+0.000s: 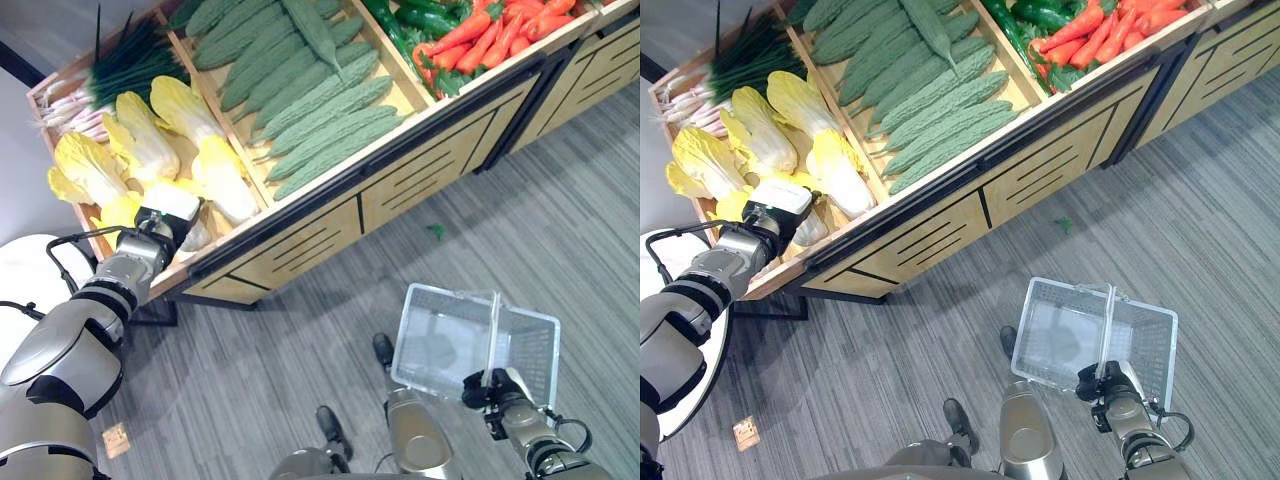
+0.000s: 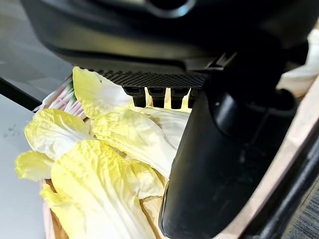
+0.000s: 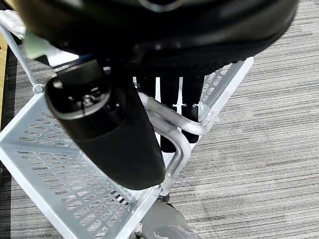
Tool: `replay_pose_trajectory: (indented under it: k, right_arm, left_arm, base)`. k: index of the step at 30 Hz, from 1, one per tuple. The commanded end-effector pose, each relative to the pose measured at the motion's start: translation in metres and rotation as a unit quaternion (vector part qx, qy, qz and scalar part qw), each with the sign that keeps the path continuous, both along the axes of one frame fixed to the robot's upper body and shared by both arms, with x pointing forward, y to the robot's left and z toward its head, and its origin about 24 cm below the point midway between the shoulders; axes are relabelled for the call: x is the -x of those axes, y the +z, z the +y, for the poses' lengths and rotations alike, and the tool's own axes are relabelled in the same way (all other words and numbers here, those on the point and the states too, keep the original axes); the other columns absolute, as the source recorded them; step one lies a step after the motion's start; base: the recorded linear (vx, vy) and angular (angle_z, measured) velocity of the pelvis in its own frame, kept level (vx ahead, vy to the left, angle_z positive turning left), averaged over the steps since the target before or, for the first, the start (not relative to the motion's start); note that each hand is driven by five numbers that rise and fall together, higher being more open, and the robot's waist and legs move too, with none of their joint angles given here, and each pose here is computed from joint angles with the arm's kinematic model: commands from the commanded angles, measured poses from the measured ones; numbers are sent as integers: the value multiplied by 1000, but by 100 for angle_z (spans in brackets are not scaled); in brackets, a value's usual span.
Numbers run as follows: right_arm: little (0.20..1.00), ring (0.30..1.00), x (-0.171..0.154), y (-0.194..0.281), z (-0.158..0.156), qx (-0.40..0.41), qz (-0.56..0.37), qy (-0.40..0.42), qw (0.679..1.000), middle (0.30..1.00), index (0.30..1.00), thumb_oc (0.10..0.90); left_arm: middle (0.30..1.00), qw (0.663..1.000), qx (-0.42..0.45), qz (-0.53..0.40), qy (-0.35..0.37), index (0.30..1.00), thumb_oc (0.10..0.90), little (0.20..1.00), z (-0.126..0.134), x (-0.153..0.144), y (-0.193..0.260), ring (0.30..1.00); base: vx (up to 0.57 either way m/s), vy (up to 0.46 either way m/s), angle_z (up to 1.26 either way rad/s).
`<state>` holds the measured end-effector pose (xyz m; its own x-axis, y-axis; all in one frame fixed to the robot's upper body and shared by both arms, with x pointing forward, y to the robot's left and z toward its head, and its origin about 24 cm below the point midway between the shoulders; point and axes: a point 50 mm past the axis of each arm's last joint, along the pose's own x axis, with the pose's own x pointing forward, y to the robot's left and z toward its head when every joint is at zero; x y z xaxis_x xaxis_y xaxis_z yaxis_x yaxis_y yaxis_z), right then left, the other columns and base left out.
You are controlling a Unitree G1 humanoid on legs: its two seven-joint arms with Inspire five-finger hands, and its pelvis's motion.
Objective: Get the vegetables into the basket
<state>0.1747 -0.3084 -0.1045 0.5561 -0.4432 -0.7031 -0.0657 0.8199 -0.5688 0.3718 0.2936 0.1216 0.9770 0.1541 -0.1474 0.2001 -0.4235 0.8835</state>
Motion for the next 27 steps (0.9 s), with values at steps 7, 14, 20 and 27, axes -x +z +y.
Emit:
replay_pose_trajectory:
  k: [7,14,20,27]
  right_arm:
    - [300,300,41,-15,-5,17,74,7,997,300,300,400]
    - [300,300,40,-14,-7,21,67,0,998,300,300,400]
    - [300,300,42,-14,-9,23,71,-2,997,300,300,400]
    - [300,300,45,-15,-10,28,82,3,996,300,300,400]
  left_arm:
    - [1000,988,-26,-139,70,1000,900,1000,44,3,80,1000]
    - [1000,986,0,-158,56,1000,900,1000,36,1,77,1000]
    - [300,987,11,-149,59,300,400,300,36,1,71,300]
    - [300,986,42,-147,67,300,400,300,35,2,61,300]
  base:
    - [11,-5,-3]
    - [4,-4,1]
    - [0,0,0]
    - [0,0,0]
